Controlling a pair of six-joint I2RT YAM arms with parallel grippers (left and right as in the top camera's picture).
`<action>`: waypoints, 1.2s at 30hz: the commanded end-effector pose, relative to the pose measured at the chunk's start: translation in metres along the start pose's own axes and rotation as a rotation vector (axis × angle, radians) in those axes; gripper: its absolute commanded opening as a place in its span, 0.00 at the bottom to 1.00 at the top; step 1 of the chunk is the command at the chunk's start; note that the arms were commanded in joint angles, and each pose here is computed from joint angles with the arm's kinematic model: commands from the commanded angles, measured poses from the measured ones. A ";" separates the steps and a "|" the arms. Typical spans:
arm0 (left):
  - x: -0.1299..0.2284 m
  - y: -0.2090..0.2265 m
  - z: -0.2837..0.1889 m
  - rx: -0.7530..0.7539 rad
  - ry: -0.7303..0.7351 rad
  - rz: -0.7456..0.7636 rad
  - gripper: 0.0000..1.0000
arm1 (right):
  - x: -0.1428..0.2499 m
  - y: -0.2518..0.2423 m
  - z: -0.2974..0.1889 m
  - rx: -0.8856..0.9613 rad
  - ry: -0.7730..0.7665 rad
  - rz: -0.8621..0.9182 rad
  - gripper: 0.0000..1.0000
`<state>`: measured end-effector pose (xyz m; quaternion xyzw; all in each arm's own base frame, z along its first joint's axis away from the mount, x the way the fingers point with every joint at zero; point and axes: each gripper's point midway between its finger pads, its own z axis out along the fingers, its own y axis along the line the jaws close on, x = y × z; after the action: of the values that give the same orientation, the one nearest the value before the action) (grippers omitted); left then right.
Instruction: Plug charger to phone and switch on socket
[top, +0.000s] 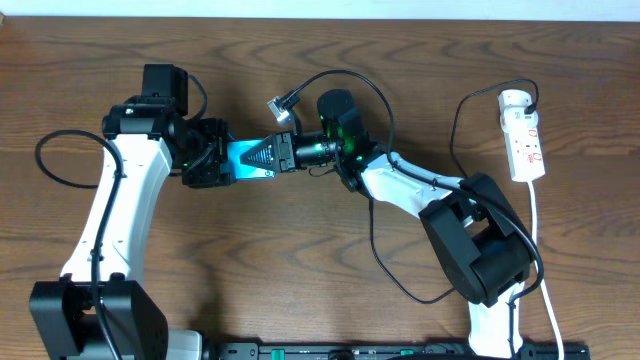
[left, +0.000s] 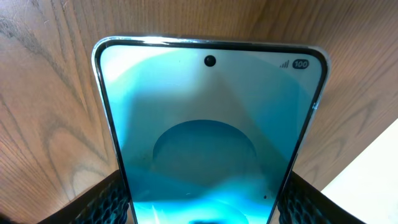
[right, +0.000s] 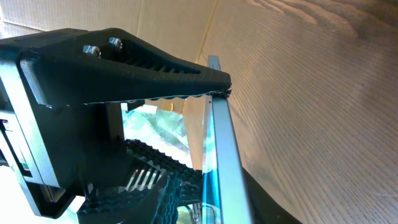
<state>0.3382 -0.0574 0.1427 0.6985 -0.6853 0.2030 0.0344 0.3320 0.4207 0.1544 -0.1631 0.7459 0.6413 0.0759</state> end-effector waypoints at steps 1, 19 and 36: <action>-0.001 -0.001 -0.005 0.016 -0.010 0.015 0.08 | 0.001 0.008 0.005 -0.018 0.014 -0.029 0.27; -0.001 -0.001 -0.005 0.015 -0.009 0.016 0.07 | 0.002 0.006 0.005 -0.009 0.016 -0.023 0.17; -0.001 -0.001 -0.005 0.015 -0.010 0.027 0.07 | 0.002 0.006 0.005 -0.009 0.016 -0.023 0.04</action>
<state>0.3391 -0.0570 0.1427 0.6945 -0.6894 0.2035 0.0311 0.3328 0.4200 0.1502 -0.1481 0.7541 0.6364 0.0665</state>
